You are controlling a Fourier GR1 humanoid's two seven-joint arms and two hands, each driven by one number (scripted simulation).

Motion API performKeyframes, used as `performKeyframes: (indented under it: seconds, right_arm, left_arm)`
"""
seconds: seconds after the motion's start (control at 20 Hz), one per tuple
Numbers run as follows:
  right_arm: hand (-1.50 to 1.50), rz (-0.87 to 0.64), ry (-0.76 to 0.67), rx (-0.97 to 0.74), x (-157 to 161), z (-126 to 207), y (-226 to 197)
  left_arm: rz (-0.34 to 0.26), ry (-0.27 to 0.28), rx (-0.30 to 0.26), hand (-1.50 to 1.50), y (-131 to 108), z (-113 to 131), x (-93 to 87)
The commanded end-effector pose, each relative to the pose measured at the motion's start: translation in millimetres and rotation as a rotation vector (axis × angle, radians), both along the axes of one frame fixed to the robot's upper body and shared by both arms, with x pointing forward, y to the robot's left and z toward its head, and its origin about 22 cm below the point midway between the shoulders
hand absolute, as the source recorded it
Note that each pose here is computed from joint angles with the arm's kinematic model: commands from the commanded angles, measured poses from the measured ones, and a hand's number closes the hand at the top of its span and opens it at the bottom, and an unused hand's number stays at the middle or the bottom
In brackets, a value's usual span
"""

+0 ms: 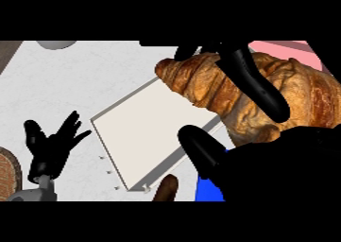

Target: Pick the croissant from the tray and place it in the tiered shelf

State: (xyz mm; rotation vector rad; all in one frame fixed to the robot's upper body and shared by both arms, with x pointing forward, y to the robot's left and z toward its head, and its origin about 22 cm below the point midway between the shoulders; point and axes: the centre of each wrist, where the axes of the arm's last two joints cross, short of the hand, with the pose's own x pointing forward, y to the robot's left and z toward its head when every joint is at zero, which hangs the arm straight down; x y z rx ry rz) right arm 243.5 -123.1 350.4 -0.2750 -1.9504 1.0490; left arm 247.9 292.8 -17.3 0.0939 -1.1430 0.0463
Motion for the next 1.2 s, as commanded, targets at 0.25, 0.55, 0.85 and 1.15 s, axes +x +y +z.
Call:
performKeyframes:
  seconds: [0.25,0.55,0.85,1.15]
  right_arm:
    - [1.50,-0.036,0.011,-0.119,47.3,2.7,19.6]
    - [1.50,-0.050,-0.005,-0.115,71.2,-20.7,20.4]
    - [1.50,-0.036,-0.017,-0.060,85.3,-29.3,38.4]
    - [1.50,-0.002,-0.004,-0.075,82.8,-25.9,35.1]
  left_arm:
    - [-0.003,0.022,0.003,0.00,-0.7,-11.2,-0.4]
    - [0.007,0.015,0.002,0.00,-11.5,0.5,14.9]
    - [-0.027,0.024,-0.018,0.00,3.1,5.4,17.8]
    - [0.003,0.029,-0.003,0.00,8.0,-15.1,-19.3]
